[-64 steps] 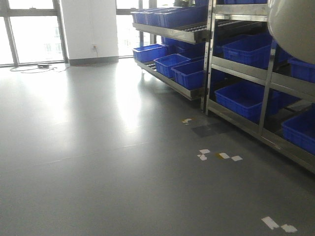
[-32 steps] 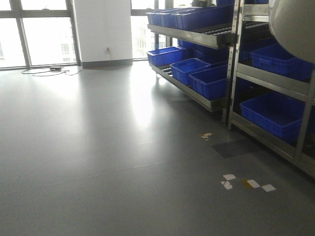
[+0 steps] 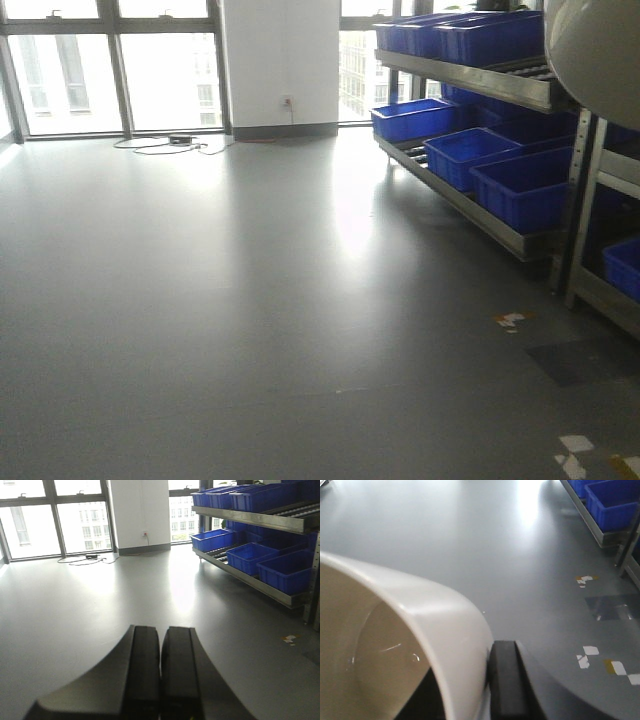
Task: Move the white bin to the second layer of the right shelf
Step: 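Drive along the blue crate racks toward the roller shelf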
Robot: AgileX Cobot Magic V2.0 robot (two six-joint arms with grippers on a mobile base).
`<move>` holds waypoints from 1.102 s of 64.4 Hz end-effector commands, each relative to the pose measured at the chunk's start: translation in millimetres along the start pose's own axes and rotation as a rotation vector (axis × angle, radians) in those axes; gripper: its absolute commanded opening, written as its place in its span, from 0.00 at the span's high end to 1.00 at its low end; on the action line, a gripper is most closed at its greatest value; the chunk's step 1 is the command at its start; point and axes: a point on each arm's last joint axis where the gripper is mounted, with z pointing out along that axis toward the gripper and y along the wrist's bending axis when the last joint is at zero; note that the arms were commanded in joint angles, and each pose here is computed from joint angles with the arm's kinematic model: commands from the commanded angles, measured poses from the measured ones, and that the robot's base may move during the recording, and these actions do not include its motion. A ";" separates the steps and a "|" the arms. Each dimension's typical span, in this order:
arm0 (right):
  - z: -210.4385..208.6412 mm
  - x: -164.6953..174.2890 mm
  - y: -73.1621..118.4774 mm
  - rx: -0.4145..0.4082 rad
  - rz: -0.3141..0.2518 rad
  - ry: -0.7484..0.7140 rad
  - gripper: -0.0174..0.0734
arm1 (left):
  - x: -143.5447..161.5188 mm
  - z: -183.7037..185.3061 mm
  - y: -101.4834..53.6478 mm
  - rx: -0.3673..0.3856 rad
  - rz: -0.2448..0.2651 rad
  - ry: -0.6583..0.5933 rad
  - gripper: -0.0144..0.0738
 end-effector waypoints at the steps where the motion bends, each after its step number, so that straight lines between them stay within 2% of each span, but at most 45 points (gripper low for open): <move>1: -4.4 -17.4 1.6 -0.012 0.003 -0.121 0.75 | 4.0 0.3 0.2 -0.005 -0.009 -0.062 0.74; 71: -4.4 -17.4 1.6 -0.012 0.003 -0.121 0.75 | 4.0 0.3 0.2 -0.005 -0.009 -0.062 0.74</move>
